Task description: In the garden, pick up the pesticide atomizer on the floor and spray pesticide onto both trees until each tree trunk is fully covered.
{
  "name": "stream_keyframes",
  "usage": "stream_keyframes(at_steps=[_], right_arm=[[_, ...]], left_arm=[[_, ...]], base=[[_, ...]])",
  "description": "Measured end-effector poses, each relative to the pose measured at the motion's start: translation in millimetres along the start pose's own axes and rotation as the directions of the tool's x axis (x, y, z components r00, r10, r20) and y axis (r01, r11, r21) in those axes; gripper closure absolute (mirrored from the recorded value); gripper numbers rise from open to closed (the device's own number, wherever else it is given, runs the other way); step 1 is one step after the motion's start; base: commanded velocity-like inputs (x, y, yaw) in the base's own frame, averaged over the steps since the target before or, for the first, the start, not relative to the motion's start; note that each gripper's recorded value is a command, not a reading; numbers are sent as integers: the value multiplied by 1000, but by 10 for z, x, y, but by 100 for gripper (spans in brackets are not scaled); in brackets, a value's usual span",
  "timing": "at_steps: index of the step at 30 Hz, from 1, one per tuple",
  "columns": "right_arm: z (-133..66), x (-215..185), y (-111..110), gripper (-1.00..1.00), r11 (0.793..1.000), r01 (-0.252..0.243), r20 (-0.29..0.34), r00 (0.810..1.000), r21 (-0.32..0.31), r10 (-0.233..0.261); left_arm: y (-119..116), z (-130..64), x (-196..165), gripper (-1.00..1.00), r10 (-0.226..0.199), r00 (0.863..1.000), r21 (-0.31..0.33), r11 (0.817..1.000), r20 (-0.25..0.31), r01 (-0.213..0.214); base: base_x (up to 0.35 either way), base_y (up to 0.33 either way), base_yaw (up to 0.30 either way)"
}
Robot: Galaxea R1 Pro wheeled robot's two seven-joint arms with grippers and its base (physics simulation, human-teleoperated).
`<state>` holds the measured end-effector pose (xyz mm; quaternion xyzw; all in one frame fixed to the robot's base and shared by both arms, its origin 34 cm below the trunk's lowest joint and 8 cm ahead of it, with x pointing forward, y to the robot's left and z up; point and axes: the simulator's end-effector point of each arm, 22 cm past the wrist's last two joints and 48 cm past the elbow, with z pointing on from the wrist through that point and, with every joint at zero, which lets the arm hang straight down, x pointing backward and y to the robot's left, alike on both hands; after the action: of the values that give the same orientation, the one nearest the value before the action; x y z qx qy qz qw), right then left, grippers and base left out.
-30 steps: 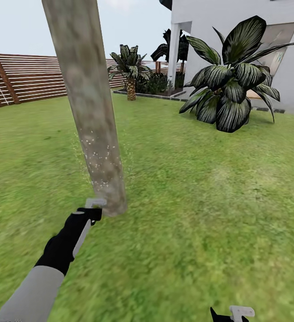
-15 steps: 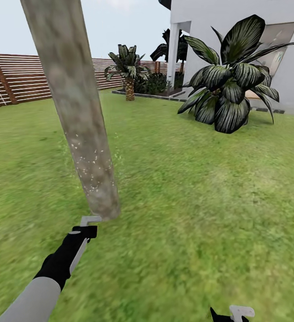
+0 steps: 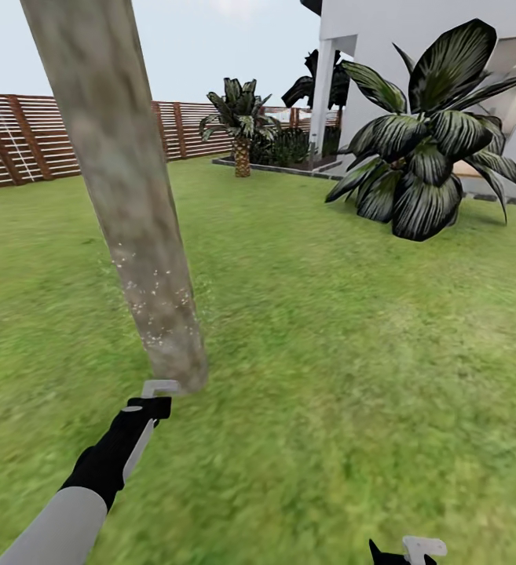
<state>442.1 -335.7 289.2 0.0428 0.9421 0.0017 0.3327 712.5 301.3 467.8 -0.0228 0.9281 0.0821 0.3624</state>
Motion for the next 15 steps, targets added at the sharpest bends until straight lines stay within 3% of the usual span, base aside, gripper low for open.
stream_keyframes(at_steps=[4, 12, 15], right_arm=[[0, 0, 0, -100, 1000, 0, 0, 1000, 0, 0], [0, -2, -1, -100, 1000, 0, 1, 1000, 0, 0], [0, -3, -1, -100, 1000, 0, 1, 1000, 0, 0]], left_arm=[[-18, -2, -2, 100, 1, 1000, 2, 1000, 1, -1], [-76, -8, -2, 100, -2, 1000, 12, 1000, 1, 2], [-80, -7, 4, 100, -5, 1000, 13, 1000, -1, 5]], base=[[7, -272, 198], [-2, -273, 10], [-198, -182, 0]])
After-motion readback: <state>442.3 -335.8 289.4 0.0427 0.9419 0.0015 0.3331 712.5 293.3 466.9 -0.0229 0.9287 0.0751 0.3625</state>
